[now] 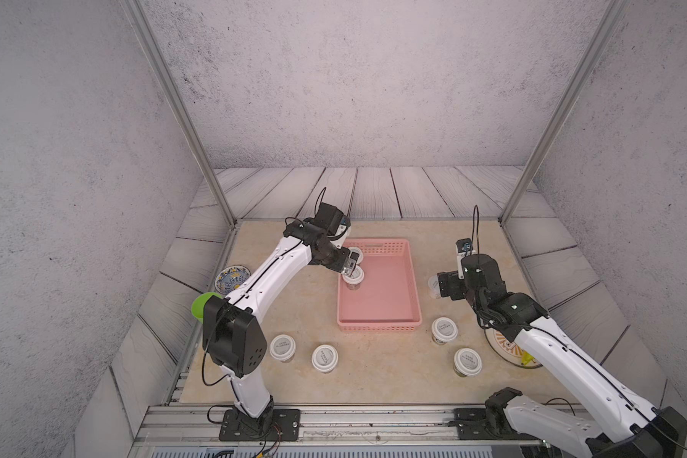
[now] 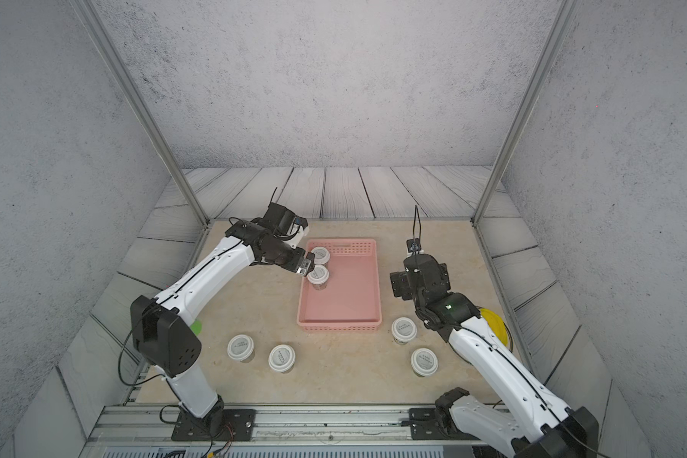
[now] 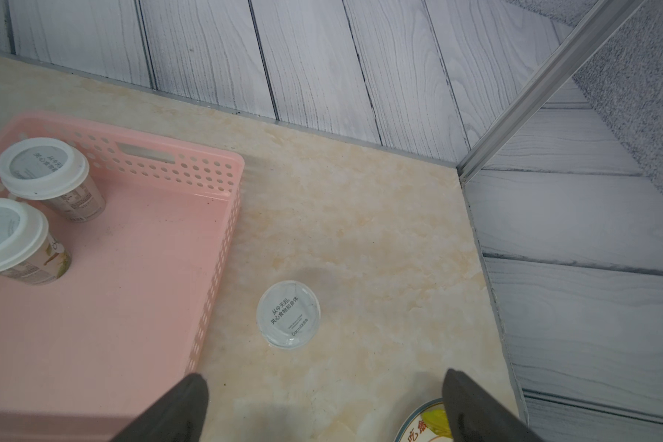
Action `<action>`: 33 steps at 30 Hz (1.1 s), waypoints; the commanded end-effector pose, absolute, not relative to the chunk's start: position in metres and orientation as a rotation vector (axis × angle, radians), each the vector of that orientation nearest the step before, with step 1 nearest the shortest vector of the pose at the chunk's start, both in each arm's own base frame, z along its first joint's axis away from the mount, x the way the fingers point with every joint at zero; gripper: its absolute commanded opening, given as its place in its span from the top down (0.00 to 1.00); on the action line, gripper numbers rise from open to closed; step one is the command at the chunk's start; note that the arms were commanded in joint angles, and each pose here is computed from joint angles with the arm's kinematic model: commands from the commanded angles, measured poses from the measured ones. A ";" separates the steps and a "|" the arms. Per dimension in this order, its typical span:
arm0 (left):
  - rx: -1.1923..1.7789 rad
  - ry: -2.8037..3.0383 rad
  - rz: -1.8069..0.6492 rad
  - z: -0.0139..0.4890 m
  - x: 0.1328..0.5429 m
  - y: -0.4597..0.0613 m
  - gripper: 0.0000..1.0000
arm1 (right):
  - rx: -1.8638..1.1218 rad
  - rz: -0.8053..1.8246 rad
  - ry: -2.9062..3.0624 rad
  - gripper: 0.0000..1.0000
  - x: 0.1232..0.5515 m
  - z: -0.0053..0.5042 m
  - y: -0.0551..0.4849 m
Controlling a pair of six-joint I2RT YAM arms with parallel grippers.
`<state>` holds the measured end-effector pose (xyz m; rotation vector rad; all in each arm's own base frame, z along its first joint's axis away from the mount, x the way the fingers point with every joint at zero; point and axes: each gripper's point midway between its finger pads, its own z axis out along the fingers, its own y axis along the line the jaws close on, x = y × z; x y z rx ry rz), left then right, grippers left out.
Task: Put the yogurt in the basket
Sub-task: Place the yogurt in the basket, then pick up the yogurt from the center of the board.
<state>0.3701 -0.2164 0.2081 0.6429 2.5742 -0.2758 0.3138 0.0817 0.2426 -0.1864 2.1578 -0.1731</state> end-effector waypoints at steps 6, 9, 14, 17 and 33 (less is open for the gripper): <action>0.653 2.490 -0.241 0.216 0.355 -0.199 0.02 | -0.052 -0.108 2.338 0.00 0.286 0.227 0.075; 0.644 2.474 -0.247 0.215 0.350 -0.194 0.02 | -0.031 -0.074 2.396 0.00 0.276 0.216 0.076; 0.619 2.456 -0.221 0.211 0.347 -0.180 0.02 | 0.036 -0.061 2.481 0.00 0.257 0.199 0.071; 0.576 2.443 -0.240 0.208 0.346 -0.170 0.02 | 0.054 -0.026 2.522 0.00 0.249 0.190 0.074; 0.333 2.423 -0.260 0.199 0.356 -0.108 0.02 | 0.130 0.065 2.665 0.00 0.222 0.148 0.079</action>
